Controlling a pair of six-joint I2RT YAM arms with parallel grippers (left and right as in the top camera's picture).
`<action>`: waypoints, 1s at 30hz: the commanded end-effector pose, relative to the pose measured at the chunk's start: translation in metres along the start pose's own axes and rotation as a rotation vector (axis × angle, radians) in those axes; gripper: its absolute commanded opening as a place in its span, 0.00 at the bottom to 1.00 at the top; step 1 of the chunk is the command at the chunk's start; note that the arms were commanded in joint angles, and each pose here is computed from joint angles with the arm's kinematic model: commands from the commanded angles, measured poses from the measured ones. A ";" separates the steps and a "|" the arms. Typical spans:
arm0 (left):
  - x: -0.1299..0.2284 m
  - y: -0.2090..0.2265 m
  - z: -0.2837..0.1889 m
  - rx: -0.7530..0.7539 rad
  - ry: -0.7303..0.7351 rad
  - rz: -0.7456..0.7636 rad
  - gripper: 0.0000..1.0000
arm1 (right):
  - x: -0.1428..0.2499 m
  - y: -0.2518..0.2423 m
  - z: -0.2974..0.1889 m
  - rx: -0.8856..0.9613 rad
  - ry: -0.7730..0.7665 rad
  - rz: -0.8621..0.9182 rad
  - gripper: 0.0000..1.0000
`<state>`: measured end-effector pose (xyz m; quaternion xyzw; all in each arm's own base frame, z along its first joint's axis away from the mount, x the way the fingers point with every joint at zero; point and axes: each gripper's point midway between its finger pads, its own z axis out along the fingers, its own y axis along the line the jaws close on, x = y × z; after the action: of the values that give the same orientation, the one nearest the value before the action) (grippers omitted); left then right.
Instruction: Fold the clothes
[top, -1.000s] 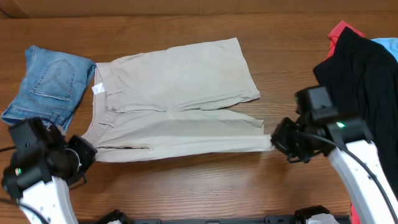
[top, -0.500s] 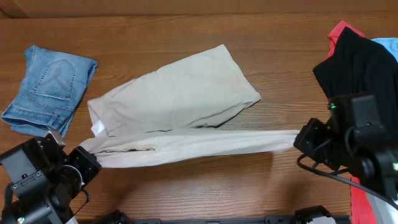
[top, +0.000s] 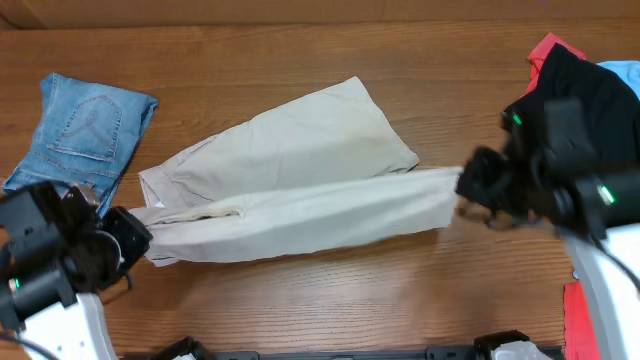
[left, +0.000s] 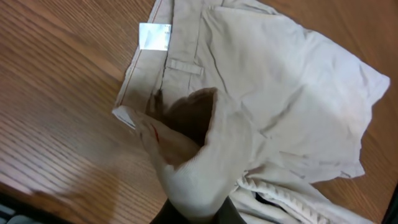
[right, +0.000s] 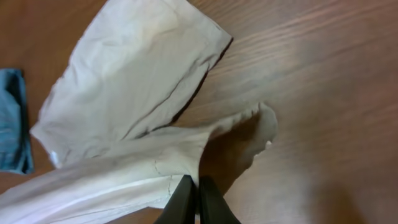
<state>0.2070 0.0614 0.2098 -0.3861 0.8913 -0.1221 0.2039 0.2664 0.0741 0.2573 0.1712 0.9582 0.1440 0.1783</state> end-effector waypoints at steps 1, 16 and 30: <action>-0.030 0.029 0.003 -0.175 -0.081 -0.017 0.04 | -0.039 -0.022 0.021 0.166 -0.075 -0.067 0.04; -0.058 0.044 0.084 -0.243 0.101 -0.063 0.04 | -0.144 0.027 0.095 0.059 -0.315 -0.211 0.04; -0.074 0.059 0.151 -0.273 0.172 -0.088 0.04 | -0.164 0.052 0.097 -0.042 -0.390 -0.255 0.04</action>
<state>0.2944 0.0984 0.0818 -0.4111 0.8965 -0.1546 0.0581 0.4381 0.1365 0.2168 0.0155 0.9280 0.1989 0.3145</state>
